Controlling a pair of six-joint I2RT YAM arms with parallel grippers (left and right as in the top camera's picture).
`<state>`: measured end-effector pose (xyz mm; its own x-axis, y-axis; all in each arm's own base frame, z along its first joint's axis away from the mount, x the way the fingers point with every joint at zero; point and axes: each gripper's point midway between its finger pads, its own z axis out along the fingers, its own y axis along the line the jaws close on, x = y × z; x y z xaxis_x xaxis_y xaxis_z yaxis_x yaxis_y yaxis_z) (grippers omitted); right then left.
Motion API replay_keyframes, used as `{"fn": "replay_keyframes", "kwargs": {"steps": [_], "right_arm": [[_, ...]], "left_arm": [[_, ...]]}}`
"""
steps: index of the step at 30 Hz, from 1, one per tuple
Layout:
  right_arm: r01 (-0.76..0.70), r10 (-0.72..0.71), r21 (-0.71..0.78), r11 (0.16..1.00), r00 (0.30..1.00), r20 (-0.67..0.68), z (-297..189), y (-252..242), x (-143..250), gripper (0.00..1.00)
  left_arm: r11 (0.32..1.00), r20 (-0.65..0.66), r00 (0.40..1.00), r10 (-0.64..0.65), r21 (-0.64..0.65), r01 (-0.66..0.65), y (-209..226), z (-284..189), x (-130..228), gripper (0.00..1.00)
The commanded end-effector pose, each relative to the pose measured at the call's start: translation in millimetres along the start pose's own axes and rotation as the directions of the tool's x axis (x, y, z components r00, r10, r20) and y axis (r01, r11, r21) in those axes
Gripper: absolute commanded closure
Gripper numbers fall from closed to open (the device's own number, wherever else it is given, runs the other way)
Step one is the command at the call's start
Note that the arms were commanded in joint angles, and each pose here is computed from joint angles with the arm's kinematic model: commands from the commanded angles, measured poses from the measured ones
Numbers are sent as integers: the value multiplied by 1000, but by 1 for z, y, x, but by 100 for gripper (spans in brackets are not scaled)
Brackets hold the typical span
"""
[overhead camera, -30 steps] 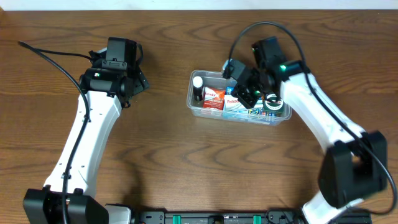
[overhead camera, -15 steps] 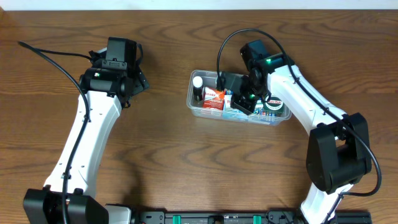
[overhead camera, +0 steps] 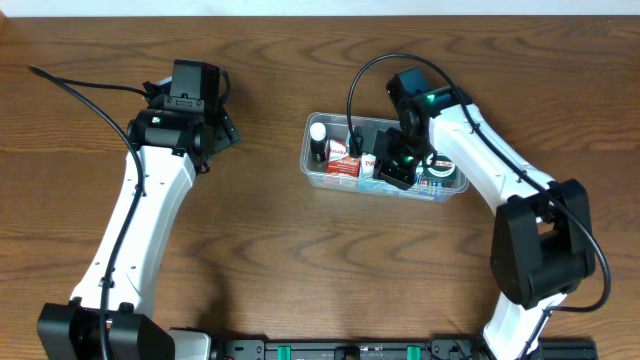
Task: Pack container
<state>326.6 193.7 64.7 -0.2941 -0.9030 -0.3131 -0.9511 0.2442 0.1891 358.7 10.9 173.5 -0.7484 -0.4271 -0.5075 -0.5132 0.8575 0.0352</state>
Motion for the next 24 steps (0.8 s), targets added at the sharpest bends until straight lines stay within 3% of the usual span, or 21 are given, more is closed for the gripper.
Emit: {"fn": "replay_keyframes", "kwargs": {"steps": [1,10,17,24], "right_arm": [[34,-34,-32,999,999,0,13,0,-5,99],[-7,9,81,997,999,-33,13,-28,-5,99],[-69,65,139,988,997,31,-11,-42,-30,99],[-203,193,56,978,971,139,-29,-30,-59,99]], "left_arm": [[1000,-1,1000,7,-21,-7,3,3,0,2],[1000,-1,1000,7,-21,-7,3,3,0,2],[1000,-1,1000,7,-21,-7,3,3,0,2],[1000,-1,1000,7,-21,-7,3,3,0,2]]}}
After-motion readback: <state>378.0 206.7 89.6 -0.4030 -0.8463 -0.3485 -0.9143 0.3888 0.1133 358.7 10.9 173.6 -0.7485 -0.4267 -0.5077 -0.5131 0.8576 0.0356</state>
